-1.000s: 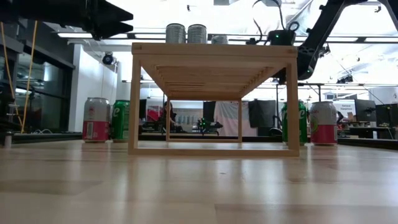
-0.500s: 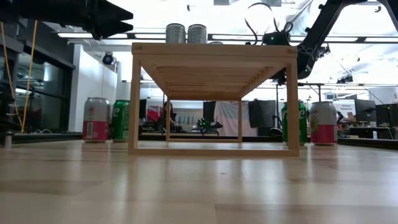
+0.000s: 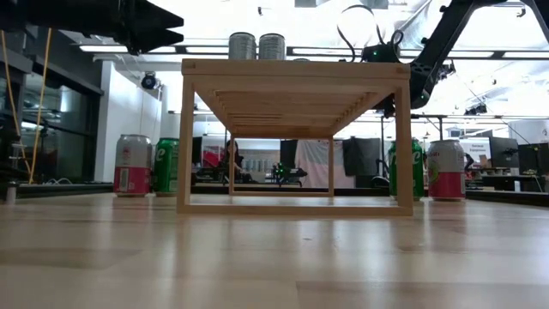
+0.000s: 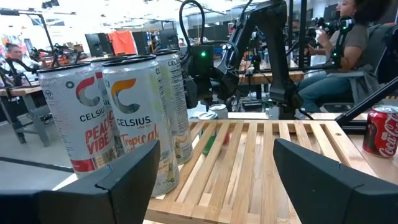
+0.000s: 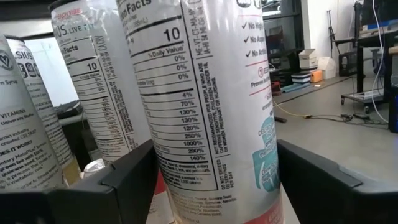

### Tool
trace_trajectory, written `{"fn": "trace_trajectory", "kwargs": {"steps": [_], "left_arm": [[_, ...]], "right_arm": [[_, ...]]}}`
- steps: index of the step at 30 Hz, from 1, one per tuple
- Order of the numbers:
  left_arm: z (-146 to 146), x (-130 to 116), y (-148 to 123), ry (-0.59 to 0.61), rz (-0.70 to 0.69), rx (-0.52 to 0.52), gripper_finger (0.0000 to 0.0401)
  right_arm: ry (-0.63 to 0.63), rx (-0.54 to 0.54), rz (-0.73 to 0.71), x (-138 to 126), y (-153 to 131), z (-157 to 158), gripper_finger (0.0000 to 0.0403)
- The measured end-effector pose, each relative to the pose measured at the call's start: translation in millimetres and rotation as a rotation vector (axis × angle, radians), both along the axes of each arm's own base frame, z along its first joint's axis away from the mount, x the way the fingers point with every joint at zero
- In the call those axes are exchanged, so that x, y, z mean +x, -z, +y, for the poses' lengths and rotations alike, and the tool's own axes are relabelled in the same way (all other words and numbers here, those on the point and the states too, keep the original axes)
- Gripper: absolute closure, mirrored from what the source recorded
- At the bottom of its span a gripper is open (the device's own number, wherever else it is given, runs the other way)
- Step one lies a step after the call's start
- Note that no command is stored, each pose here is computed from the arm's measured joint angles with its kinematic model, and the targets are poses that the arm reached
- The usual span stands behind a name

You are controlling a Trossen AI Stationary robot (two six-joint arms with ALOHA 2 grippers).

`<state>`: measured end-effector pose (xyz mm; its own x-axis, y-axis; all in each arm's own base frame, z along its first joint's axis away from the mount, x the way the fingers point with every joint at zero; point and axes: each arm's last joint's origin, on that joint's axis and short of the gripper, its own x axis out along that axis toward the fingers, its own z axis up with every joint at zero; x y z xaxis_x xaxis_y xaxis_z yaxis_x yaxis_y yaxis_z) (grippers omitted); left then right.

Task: Place canned beverage on shelf
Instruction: Put the white pink soda can aligned with the other white pink soda cans on the shelf

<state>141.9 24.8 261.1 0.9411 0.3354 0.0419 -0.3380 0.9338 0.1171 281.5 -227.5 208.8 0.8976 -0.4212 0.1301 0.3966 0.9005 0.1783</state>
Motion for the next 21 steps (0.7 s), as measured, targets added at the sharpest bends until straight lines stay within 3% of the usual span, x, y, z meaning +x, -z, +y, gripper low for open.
{"fn": "trace_trajectory", "kwargs": {"steps": [21], "left_arm": [[0.0, 0.0, -0.1, 0.000, 0.000, -0.001, 0.0096]], "right_arm": [[-0.049, 0.037, -0.005, 1.5, 1.0, 2.2, 0.0109]]}}
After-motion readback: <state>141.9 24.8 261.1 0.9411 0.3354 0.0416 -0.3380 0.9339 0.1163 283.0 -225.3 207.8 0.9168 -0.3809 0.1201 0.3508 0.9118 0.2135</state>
